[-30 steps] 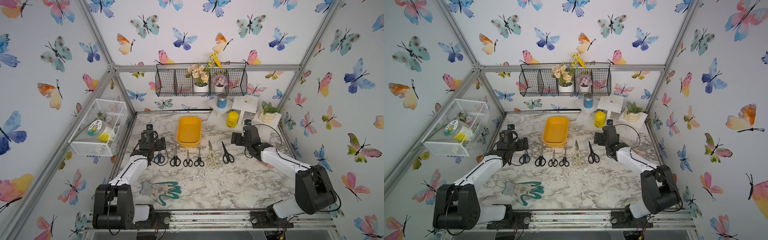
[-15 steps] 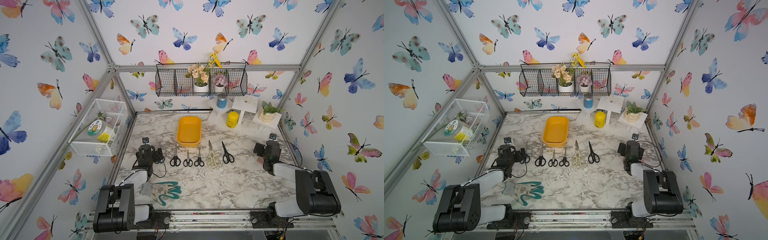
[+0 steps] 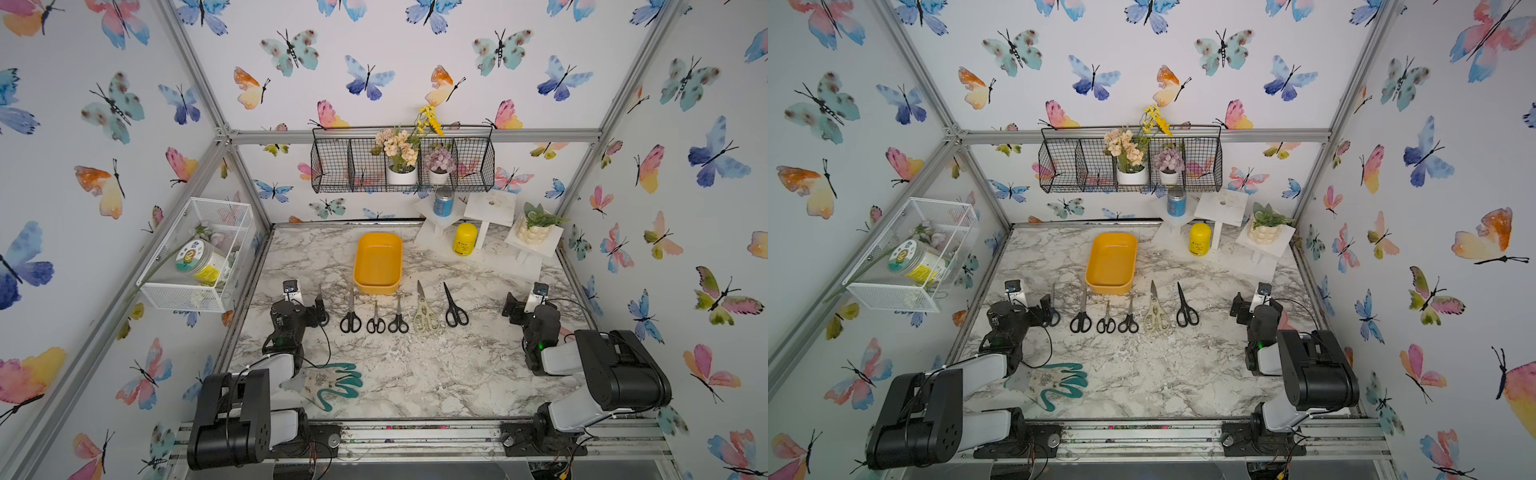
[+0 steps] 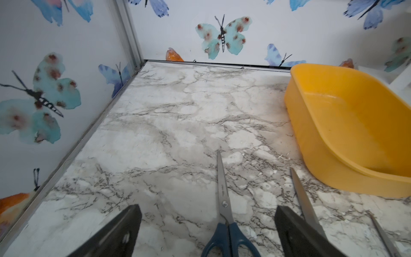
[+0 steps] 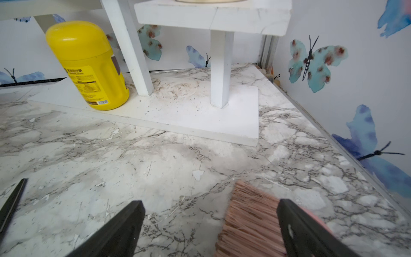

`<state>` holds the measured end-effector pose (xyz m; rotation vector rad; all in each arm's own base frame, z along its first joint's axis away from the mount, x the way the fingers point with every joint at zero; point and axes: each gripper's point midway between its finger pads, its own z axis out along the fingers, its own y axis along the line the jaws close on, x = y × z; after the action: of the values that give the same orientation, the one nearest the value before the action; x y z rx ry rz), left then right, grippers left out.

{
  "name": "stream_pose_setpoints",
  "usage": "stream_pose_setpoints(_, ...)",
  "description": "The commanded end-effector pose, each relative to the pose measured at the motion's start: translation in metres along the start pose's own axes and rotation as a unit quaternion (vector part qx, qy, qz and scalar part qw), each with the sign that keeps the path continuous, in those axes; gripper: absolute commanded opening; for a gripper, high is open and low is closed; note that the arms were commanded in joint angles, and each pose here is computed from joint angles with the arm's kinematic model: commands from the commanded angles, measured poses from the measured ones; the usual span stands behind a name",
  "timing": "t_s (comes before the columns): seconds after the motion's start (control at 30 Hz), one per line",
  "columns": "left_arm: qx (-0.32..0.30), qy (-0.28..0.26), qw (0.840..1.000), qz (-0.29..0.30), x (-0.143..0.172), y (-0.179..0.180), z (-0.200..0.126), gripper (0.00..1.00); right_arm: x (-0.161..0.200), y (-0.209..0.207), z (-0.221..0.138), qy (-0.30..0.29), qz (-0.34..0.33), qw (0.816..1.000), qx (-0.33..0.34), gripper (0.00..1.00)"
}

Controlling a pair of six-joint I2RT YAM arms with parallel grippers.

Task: Take the scissors out of the storage box
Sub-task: Reset both arms

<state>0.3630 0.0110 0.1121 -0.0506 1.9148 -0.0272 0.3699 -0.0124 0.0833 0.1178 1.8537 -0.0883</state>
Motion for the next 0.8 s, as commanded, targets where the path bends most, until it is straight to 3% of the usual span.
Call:
stream_pose_setpoints(0.0,0.063,-0.049,0.997,-0.001,-0.018,-0.021,-0.003,0.99,-0.021,0.009,-0.001,-0.039,-0.005,0.999,-0.023,0.99)
stream_pose_setpoints(0.23,0.035,-0.059,0.998,0.000,-0.009,-0.015,-0.001,0.99,-0.021,0.010,0.000,-0.038,-0.005,0.999,-0.024,0.99)
stream_pose_setpoints(0.33,0.032,-0.097,0.995,0.012,-0.008,-0.020,-0.007,0.99,-0.021,0.010,0.000,-0.040,-0.006,0.999,-0.024,0.99)
stream_pose_setpoints(0.43,0.030,-0.065,0.997,0.012,-0.003,-0.019,-0.001,0.99,-0.021,0.010,0.000,-0.039,-0.006,0.999,-0.024,0.99)
stream_pose_setpoints(0.77,0.031,-0.070,0.997,0.013,-0.004,-0.020,-0.003,0.99,-0.022,0.010,-0.001,-0.040,-0.006,0.999,-0.024,0.99)
